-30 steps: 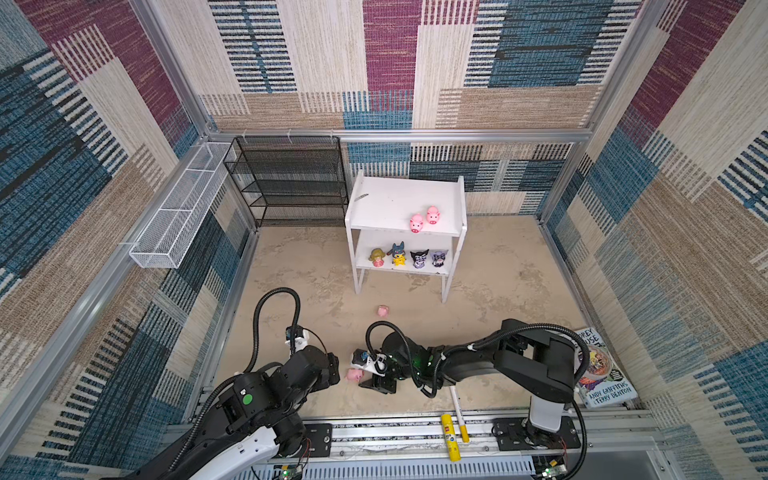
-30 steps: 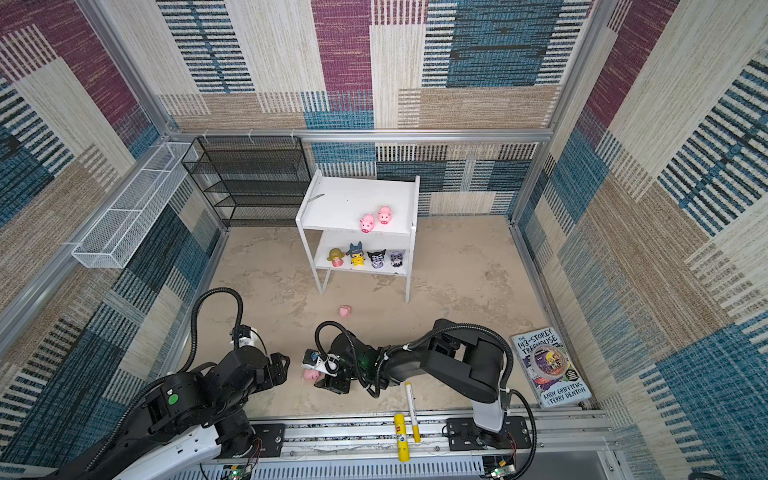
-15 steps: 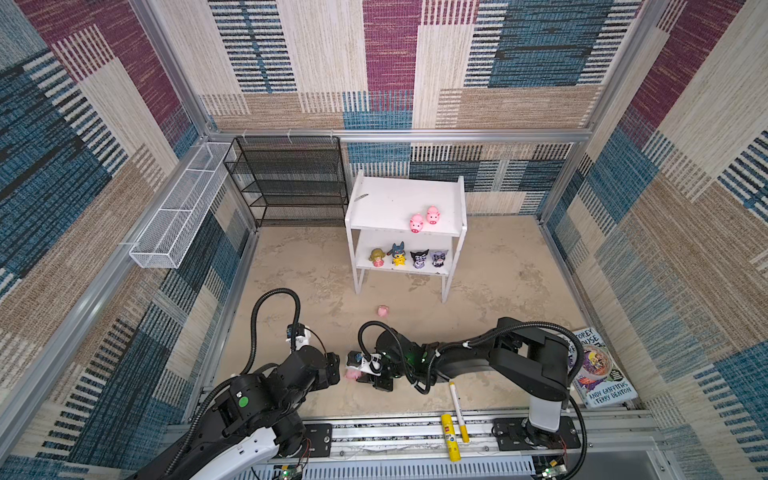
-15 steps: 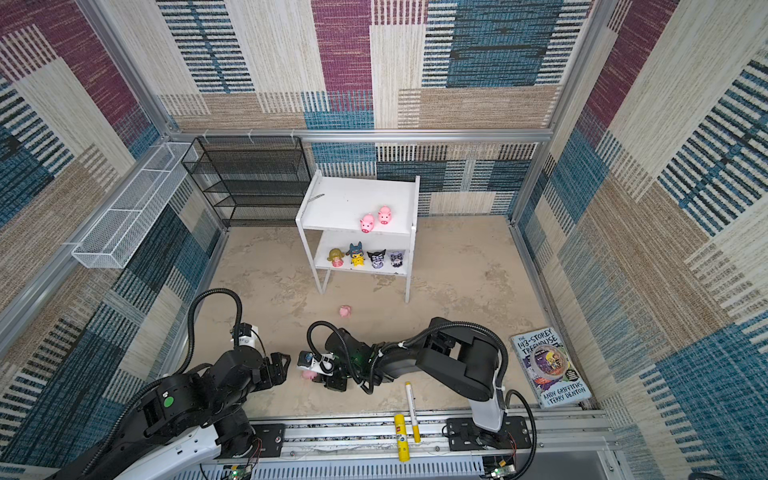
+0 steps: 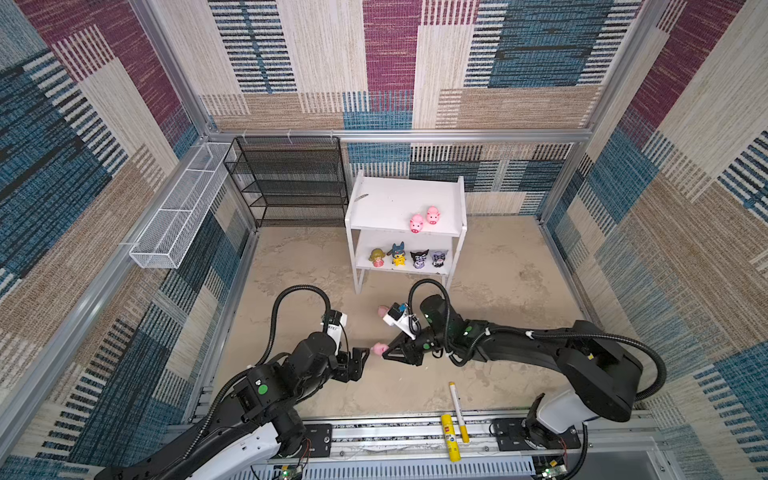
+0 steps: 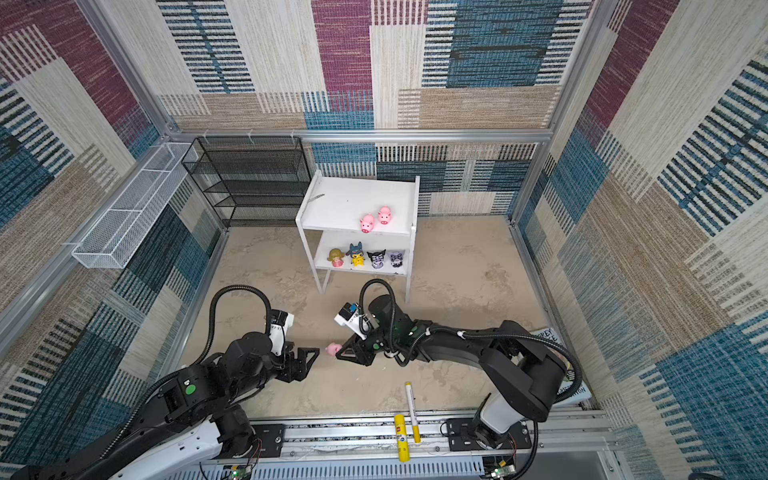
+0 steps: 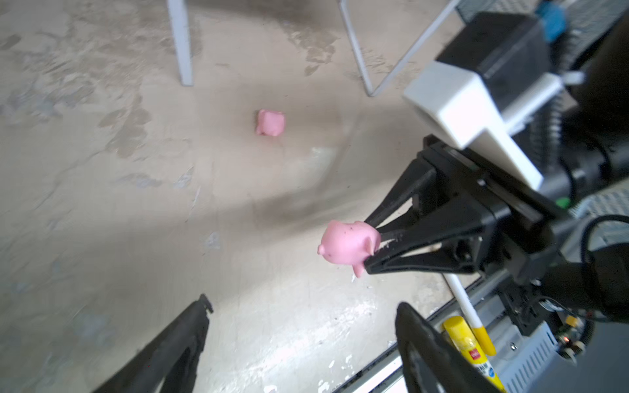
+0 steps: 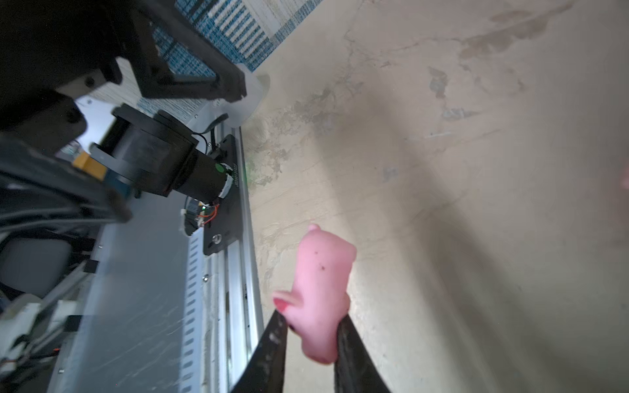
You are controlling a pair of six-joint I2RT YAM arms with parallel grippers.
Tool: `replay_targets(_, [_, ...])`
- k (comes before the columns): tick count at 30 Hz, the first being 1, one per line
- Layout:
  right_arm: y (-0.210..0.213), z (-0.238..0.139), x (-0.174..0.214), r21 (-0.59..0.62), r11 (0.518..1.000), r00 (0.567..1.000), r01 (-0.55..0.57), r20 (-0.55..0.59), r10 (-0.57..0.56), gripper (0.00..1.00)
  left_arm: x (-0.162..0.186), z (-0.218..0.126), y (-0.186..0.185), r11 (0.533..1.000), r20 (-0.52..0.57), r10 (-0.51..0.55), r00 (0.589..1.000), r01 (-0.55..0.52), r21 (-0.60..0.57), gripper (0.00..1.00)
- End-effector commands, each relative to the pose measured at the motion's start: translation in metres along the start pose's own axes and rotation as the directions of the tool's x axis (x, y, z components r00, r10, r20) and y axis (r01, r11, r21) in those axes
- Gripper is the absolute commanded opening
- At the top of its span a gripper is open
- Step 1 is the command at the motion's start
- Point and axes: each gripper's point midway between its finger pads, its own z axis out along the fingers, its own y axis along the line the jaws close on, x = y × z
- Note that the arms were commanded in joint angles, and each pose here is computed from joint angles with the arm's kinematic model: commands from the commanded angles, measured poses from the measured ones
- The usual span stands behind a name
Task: Place and organize the plastic toys onto the shelf
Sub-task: 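Lift the pig toward the left gripper while the left gripper closes on it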
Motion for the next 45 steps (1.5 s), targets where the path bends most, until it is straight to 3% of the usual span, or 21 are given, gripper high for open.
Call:
replay_targets(1, [0.019,-0.025,0.001,-0.118,0.963,0.970,-0.241,-0.014,0.241,0.25,-0.016,0.002,-0.045,0.962,0.090,0.149,0.985,-0.166,0.216,0.86])
replay_targets(8, [0.046,-0.067,0.007,-0.281,0.875,0.916,-0.394,-0.044,0.398,0.25,-0.013,0.005,-0.092,0.846,0.191,0.284,0.940,-0.339,0.413,0.84])
replay_targets(14, [0.074,-0.085,0.022,-0.378,0.809,0.891,-0.450,-0.136,0.433,0.25,0.008,0.000,-0.132,0.654,0.313,0.507,0.803,-0.596,0.467,0.83])
replay_targets(24, [0.102,-0.102,0.035,-0.450,0.766,0.888,-0.459,-0.249,0.386,0.25,0.012,-0.008,-0.151,0.519,0.398,0.595,0.699,-0.711,0.474,0.76])
replay_targets(29, [0.109,-0.106,0.029,-0.476,0.760,0.897,-0.441,-0.260,0.358,0.22,0.016,-0.008,-0.158,0.484,0.387,0.617,0.686,-0.718,0.500,0.64])
replay_targets(33, [0.110,-0.107,0.025,-0.481,0.762,0.900,-0.434,-0.259,0.350,0.22,0.017,-0.008,-0.161,0.475,0.385,0.619,0.684,-0.717,0.510,0.48])
replay_targets(39, [0.108,-0.105,0.022,-0.470,0.773,0.904,-0.426,-0.251,0.346,0.24,0.013,-0.014,-0.161,0.476,0.407,0.608,0.681,-0.724,0.500,0.37])
replay_targets(42, [0.107,-0.105,0.019,-0.464,0.793,0.918,-0.394,-0.232,0.321,0.31,0.013,-0.018,-0.162,0.469,0.408,0.608,0.681,-0.723,0.507,0.34])
replay_targets(45, [0.107,-0.107,0.010,-0.433,0.860,0.963,-0.269,-0.150,0.225,0.40,0.013,-0.021,-0.160,0.471,0.391,0.617,0.683,-0.718,0.512,0.30])
